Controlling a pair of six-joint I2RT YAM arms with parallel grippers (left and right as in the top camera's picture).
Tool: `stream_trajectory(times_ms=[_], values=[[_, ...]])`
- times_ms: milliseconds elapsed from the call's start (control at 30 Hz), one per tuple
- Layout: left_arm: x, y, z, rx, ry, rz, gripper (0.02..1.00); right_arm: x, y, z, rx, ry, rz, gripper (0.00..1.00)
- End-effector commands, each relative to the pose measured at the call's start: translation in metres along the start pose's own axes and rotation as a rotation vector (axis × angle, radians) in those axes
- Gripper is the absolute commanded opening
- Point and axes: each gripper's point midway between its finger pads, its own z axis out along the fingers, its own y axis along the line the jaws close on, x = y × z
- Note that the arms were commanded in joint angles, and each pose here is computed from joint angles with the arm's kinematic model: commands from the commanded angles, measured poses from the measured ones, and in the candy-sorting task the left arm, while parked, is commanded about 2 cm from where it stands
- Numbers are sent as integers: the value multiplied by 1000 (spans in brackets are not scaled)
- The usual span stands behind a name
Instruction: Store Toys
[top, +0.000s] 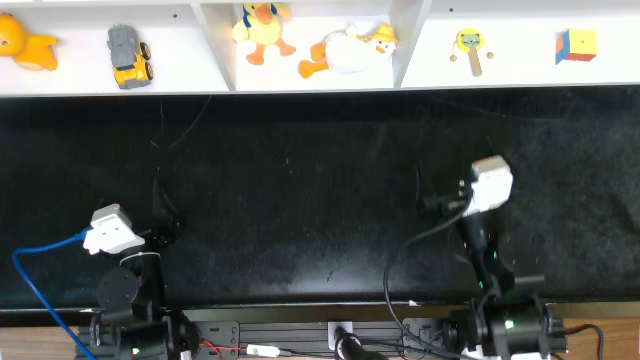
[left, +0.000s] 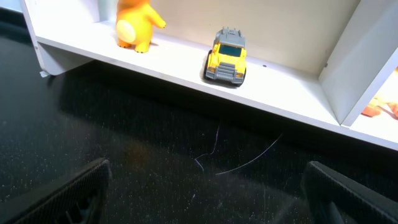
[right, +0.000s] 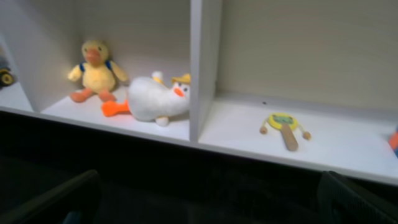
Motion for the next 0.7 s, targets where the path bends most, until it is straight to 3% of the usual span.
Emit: stream_trajectory(times_ms=[33,433,700], values=[[0,-3,0,15,-5,23,998,20,-10,-12,53,-18,5,996],[0,-3,0,15,-5,23,998,61,-28,-23,145,-36,94,996],[0,-3,0,15,-5,23,998,62,-36,-24,189,-38,102,996]])
